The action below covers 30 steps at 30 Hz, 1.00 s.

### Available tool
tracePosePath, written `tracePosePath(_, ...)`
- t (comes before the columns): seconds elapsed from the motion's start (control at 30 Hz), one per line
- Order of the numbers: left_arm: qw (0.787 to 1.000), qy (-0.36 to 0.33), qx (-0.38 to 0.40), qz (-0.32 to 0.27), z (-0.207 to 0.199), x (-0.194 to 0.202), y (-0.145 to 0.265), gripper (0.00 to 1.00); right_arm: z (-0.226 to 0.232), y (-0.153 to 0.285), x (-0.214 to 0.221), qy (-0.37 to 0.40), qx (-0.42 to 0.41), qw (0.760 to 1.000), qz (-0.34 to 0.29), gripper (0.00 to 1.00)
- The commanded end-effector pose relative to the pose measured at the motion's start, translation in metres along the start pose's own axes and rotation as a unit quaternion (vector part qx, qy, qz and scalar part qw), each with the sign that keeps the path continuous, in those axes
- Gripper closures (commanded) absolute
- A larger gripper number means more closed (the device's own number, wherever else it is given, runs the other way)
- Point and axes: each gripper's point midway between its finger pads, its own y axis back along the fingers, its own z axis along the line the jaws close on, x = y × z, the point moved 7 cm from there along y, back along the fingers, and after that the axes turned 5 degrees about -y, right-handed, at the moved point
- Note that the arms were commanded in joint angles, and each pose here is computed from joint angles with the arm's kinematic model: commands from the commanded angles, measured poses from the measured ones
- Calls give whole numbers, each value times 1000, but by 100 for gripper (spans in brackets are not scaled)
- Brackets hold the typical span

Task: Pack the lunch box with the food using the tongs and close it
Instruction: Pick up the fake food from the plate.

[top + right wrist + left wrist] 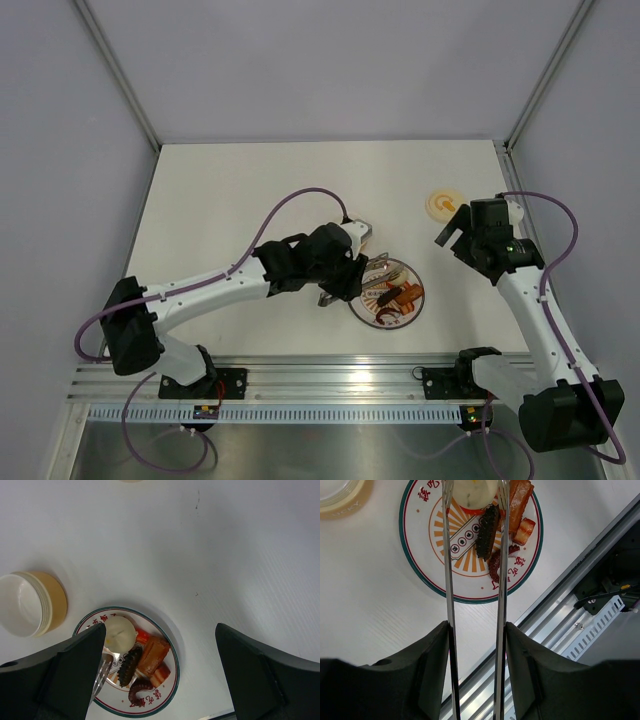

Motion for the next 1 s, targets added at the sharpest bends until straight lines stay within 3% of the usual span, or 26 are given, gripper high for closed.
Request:
tracePosePath(0.0, 998, 1, 33, -47, -16, -26, 5, 50, 2, 10, -7, 3, -17, 1000, -13, 0)
tracePosePath(0.63, 999, -25, -41, -24, -11, -17, -19, 48, 3, 9, -2, -1, -24, 1000, -2, 0)
tracePosePath(0.97, 999, -33, -39, -10, -13, -15, -27, 47, 4, 7, 0, -4, -30, 1000, 5, 1)
